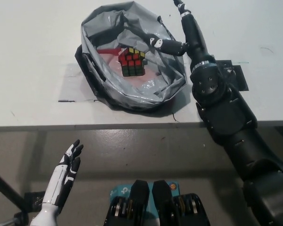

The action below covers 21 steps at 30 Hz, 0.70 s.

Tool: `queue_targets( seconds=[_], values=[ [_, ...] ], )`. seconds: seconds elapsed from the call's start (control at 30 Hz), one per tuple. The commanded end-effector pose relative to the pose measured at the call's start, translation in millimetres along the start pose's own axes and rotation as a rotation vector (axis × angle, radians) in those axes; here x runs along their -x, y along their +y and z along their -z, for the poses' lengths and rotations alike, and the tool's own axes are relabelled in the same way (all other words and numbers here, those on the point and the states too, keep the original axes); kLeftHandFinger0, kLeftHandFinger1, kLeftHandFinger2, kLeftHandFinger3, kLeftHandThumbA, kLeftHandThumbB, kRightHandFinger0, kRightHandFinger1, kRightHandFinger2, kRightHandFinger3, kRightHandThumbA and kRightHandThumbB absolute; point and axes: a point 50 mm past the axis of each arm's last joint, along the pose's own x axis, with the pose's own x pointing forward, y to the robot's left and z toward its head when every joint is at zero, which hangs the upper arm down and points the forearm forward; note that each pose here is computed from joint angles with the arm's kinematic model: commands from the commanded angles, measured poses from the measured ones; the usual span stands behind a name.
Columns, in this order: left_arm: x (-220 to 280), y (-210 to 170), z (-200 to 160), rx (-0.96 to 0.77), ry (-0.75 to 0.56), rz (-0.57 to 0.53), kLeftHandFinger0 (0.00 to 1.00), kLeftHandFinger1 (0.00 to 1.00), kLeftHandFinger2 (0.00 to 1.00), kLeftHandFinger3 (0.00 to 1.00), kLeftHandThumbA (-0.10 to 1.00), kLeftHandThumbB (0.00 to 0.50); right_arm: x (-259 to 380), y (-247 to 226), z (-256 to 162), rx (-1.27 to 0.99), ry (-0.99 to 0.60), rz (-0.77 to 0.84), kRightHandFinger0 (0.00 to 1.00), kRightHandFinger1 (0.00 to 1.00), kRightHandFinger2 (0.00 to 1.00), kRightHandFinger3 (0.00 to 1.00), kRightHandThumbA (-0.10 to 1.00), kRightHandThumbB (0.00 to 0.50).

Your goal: Use the right hand to pick up a rubix's cube and place it into a plastic bag and lift the bag

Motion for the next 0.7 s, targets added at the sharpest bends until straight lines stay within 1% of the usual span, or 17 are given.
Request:
queue_targets(
  seconds=[0.0, 0.07, 0.17, 0.2, 0.33, 0.53, 0.6, 0.67],
  values=[
    [-3.5, 2.7, -8.2, -0.004, -0.043, 0.001, 1.0, 1.0, 1.0, 1.0, 1.0, 0.17, -7.5, 3.5, -7.8, 0.052, 0.007, -0.017, 1.0, 1.0, 1.0, 1.0, 0.88, 0.444],
    [-3.5, 2.5, -8.3, 0.002, -0.041, 0.003, 1.0, 1.0, 1.0, 1.0, 1.0, 0.165, -8.1, 4.3, 0.7, 0.092, 0.034, -0.02, 1.0, 1.0, 1.0, 1.0, 0.88, 0.462],
    [-5.2, 2.4, -9.5, -0.006, -0.049, 0.002, 1.0, 1.0, 1.0, 1.0, 1.0, 0.165, -8.3, 3.1, 13.2, 0.153, 0.074, -0.023, 1.0, 1.0, 1.0, 1.0, 0.9, 0.465],
    [-5.9, 2.6, -9.6, -0.001, -0.051, 0.003, 1.0, 1.0, 1.0, 1.0, 1.0, 0.168, -8.1, 2.9, 20.1, 0.192, 0.098, -0.027, 1.0, 1.0, 1.0, 1.0, 0.87, 0.469],
    [-4.2, 2.2, -8.5, -0.014, -0.051, 0.003, 1.0, 1.0, 1.0, 1.0, 1.0, 0.172, -3.9, 3.2, 38.1, 0.285, 0.154, -0.031, 1.0, 1.0, 1.0, 1.0, 0.87, 0.47],
    [-4.1, 1.9, -8.6, -0.017, -0.045, 0.003, 1.0, 1.0, 1.0, 1.0, 1.0, 0.182, -1.3, 0.9, 49.8, 0.321, 0.195, -0.03, 1.0, 1.0, 1.0, 1.0, 0.89, 0.488],
    [-1.8, 0.4, -8.0, -0.01, -0.04, 0.003, 1.0, 1.0, 1.0, 1.0, 1.0, 0.19, -0.2, 1.6, 51.3, 0.323, 0.203, -0.028, 1.0, 1.0, 1.0, 1.0, 0.88, 0.485],
    [3.1, -0.3, -6.8, -0.014, -0.034, 0.007, 1.0, 1.0, 1.0, 1.0, 1.0, 0.184, 2.7, 4.5, 53.7, 0.321, 0.21, -0.018, 1.0, 1.0, 1.0, 1.0, 0.88, 0.485]
  ],
)
